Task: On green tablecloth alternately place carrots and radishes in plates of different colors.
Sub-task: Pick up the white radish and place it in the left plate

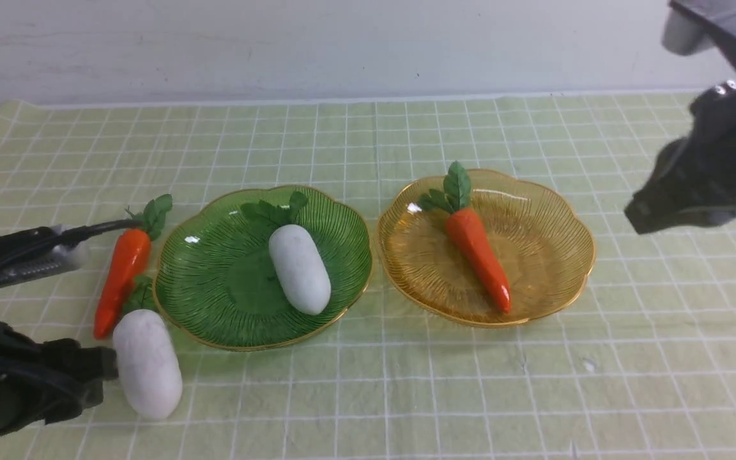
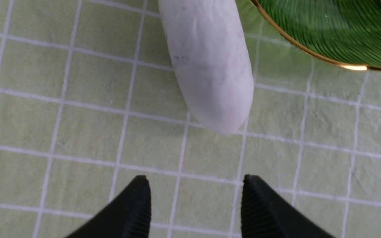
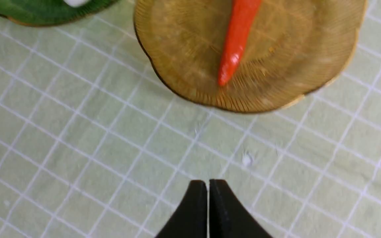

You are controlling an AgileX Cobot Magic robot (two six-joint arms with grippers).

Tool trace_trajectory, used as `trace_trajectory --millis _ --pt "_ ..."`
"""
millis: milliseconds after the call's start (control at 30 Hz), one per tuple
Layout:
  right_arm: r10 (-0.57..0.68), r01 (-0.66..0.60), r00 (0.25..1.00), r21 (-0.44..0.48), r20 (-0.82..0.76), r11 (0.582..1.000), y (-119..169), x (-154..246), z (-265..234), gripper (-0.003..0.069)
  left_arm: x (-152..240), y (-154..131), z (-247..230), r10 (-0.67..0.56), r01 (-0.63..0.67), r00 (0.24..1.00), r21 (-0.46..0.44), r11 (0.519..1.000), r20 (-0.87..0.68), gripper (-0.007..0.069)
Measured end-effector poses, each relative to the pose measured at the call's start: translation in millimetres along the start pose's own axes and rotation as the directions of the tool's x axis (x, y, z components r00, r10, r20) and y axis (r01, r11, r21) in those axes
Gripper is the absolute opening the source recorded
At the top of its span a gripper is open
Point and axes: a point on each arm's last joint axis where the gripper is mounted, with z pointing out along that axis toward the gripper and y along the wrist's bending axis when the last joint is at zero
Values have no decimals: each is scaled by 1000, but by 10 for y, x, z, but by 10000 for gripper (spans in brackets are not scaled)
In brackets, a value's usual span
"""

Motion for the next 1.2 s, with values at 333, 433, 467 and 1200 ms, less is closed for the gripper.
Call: trace_trajectory --millis 333,433,467,1200 --pt "32 -35 993 -23 -114 999 152 820 69 -14 -204 -69 548 -68 69 997 15 998 -29 521" --pt "35 -39 990 -27 -135 999 169 928 111 -14 -242 -70 692 -74 74 997 13 997 -18 521" --pt "37 -41 989 -28 -142 999 171 950 125 -14 -256 -71 741 -76 76 997 12 997 -13 521" --pt "39 -39 999 10 -18 999 133 849 145 -15 -201 -79 694 -73 65 973 -44 997 -221 447"
